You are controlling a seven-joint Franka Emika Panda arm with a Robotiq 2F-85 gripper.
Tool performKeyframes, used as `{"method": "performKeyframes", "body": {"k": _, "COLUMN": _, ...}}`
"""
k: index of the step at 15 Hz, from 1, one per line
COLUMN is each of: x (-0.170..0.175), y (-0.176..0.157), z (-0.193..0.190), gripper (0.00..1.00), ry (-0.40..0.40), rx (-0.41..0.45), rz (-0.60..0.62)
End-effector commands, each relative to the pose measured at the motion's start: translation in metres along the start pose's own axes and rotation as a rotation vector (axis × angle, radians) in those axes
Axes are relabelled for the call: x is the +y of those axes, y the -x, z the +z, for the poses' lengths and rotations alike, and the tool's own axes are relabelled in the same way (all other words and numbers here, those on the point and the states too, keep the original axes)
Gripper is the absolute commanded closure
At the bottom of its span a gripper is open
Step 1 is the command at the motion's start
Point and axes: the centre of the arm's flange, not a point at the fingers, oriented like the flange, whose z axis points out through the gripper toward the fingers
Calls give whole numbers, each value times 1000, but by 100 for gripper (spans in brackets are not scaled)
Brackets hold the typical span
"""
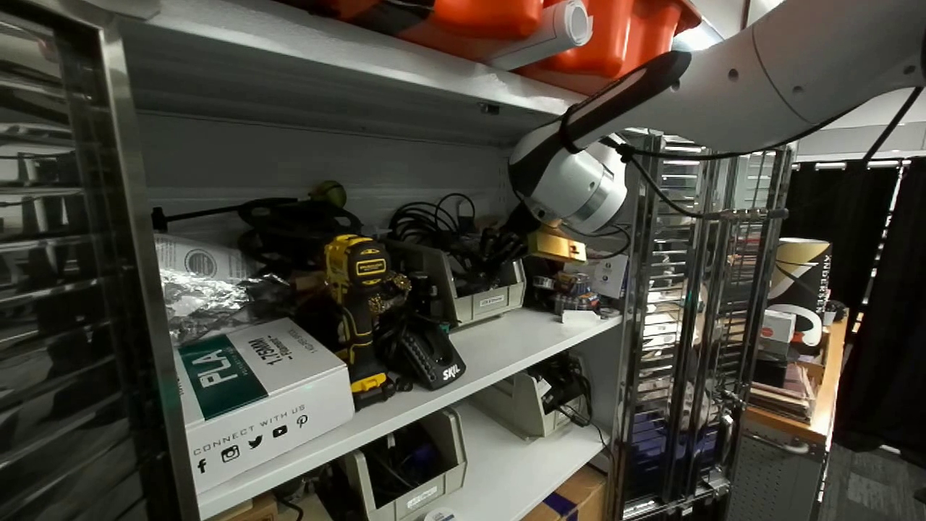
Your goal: Put the black cable on the first shelf inside the tool box
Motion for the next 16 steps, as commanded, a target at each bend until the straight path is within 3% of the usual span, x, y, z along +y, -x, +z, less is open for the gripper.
{"method": "performKeyframes", "body": {"k": 1, "x": -10, "y": -16, "z": 7, "gripper": 34, "ry": 61, "rx": 50, "rz": -36}}
{"method": "performKeyframes", "body": {"k": 6, "x": -20, "y": -16, "z": -5, "gripper": 1, "ry": 104, "rx": 92, "rz": -63}}
{"method": "performKeyframes", "body": {"k": 16, "x": -40, "y": 19, "z": -47, "gripper": 0, "ry": 124, "rx": -117, "rz": 5}}
